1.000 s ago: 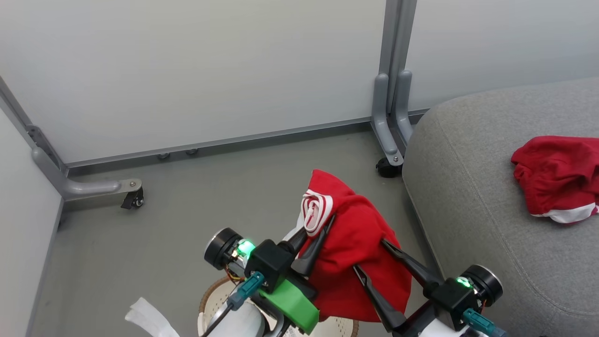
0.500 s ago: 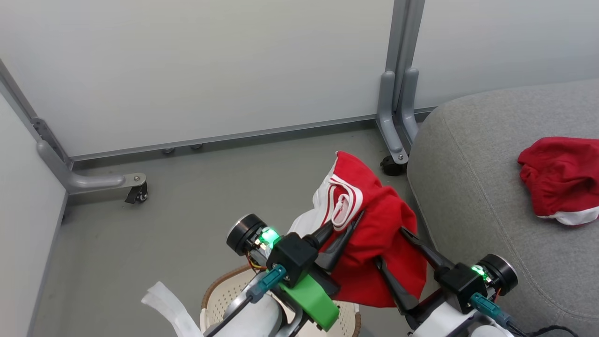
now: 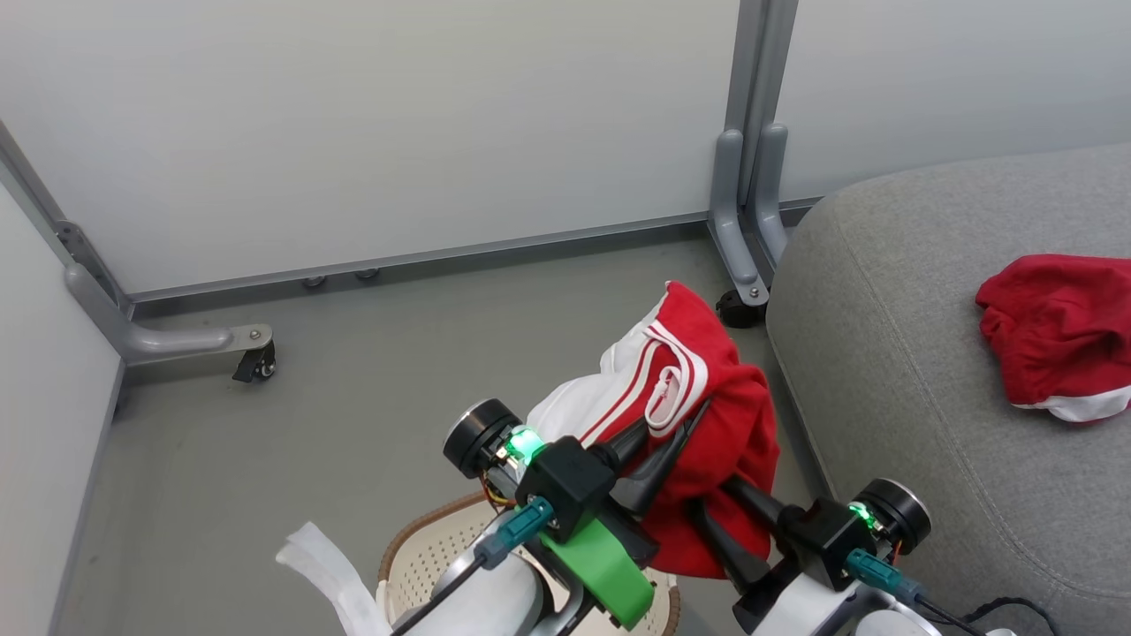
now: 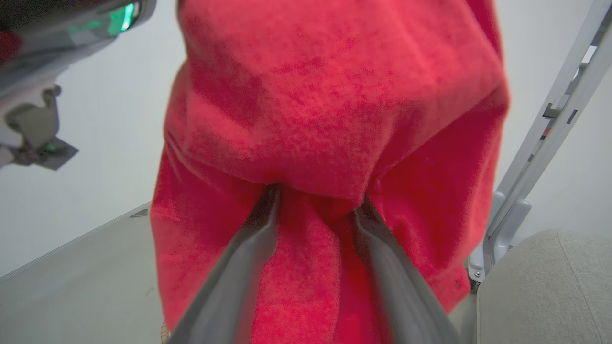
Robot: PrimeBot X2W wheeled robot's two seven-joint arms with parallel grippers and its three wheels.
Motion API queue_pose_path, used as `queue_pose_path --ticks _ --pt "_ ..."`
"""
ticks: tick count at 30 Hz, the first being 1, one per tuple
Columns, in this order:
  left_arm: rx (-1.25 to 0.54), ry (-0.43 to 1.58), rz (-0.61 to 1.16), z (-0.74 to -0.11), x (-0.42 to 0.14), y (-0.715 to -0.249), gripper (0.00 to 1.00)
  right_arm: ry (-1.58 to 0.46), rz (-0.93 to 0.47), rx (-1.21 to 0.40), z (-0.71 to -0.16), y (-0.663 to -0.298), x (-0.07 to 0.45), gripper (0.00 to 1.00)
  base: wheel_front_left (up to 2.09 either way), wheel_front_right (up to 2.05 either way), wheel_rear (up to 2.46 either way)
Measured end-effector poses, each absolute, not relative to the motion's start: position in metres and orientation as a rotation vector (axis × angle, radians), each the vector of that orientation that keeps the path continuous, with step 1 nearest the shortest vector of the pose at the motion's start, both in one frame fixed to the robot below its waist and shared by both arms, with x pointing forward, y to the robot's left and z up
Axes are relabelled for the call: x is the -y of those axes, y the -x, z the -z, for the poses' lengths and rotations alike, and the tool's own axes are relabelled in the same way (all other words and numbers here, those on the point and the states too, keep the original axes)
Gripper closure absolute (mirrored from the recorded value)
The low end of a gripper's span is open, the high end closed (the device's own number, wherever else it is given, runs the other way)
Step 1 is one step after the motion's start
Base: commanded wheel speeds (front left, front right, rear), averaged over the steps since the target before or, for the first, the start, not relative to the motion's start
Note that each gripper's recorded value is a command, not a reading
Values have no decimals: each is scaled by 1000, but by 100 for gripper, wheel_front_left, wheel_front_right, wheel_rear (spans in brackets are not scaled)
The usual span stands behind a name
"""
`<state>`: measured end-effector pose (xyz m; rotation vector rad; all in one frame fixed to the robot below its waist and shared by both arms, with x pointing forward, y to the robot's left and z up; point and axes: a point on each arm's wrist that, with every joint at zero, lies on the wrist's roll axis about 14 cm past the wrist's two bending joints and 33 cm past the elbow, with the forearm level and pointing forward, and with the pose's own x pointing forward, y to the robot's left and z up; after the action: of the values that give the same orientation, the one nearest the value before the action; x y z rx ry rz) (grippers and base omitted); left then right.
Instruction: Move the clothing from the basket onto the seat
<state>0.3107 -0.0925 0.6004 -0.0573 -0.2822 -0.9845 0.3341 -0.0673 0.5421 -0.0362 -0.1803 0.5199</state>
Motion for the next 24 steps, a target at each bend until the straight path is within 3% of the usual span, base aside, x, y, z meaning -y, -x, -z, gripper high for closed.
queue_pose_path --ticks 23,24 --pt "225 44 945 -583 84 -326 100 2 -494 144 -532 -339 73 100 0 0 0" --pt "226 45 933 -583 83 -328 0 1 -494 143 -532 -339 73 100 0 0 0"
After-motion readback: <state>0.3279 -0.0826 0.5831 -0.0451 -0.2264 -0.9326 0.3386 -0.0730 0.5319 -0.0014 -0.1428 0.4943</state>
